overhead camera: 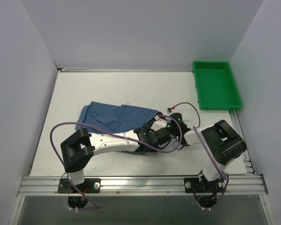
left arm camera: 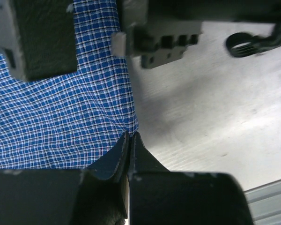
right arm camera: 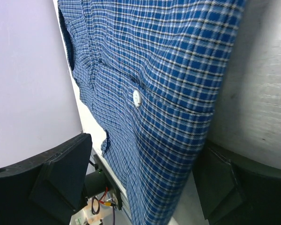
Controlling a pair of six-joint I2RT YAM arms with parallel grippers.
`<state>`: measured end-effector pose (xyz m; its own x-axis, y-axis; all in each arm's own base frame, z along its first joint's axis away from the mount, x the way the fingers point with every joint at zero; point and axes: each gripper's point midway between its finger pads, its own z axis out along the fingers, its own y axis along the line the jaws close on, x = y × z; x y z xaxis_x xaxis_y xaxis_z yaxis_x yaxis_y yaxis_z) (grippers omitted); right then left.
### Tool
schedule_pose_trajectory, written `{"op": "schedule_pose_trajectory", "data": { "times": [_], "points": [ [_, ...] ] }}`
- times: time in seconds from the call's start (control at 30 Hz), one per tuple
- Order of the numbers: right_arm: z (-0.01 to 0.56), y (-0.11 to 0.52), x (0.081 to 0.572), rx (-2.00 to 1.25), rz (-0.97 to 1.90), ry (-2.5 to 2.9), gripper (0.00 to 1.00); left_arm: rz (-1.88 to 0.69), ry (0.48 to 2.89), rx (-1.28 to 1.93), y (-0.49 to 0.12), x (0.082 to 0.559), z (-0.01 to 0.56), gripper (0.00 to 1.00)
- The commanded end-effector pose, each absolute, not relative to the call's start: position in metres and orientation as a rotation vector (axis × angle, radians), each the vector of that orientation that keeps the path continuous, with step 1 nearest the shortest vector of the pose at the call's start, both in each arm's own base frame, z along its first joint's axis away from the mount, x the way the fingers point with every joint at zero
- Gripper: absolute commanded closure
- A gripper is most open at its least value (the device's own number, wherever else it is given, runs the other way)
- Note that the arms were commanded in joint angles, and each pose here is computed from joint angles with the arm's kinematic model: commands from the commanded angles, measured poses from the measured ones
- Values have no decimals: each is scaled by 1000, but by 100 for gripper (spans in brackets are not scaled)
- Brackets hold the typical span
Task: Fold and stack the long sleeve shirts
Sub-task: Fold the shirt
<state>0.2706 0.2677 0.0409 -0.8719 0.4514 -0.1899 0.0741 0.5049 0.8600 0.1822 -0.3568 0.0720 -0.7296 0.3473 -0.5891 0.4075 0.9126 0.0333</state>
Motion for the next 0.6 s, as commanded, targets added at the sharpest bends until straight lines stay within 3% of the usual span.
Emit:
{"op": "schedule_pose_trajectory", "data": {
  "times": [0.0, 0.17, 0.27, 0.37, 0.4, 0.47, 0.5, 0.57],
  "points": [
    [16, 263, 267, 480, 1225, 2423, 16, -339, 2425, 478, -383, 182, 99, 100],
    [10, 263, 270, 479, 1221, 2412, 26, -423, 2445, 461, -391, 174, 97, 100],
    [9, 263, 271, 472, 1225, 2407, 37, -471, 2454, 460, -396, 170, 97, 96],
    [7, 259, 270, 461, 1220, 2411, 55, -500, 2457, 460, -397, 168, 100, 90],
    [6, 257, 270, 457, 1214, 2411, 70, -520, 2449, 451, -397, 168, 107, 86],
    [7, 249, 269, 465, 1204, 2416, 83, -557, 2443, 430, -394, 171, 118, 79],
    [7, 246, 268, 437, 1192, 2421, 96, -569, 2440, 423, -392, 172, 122, 69],
    [10, 234, 268, 440, 1176, 2441, 100, -622, 2426, 382, -384, 178, 139, 61]
  ]
}}
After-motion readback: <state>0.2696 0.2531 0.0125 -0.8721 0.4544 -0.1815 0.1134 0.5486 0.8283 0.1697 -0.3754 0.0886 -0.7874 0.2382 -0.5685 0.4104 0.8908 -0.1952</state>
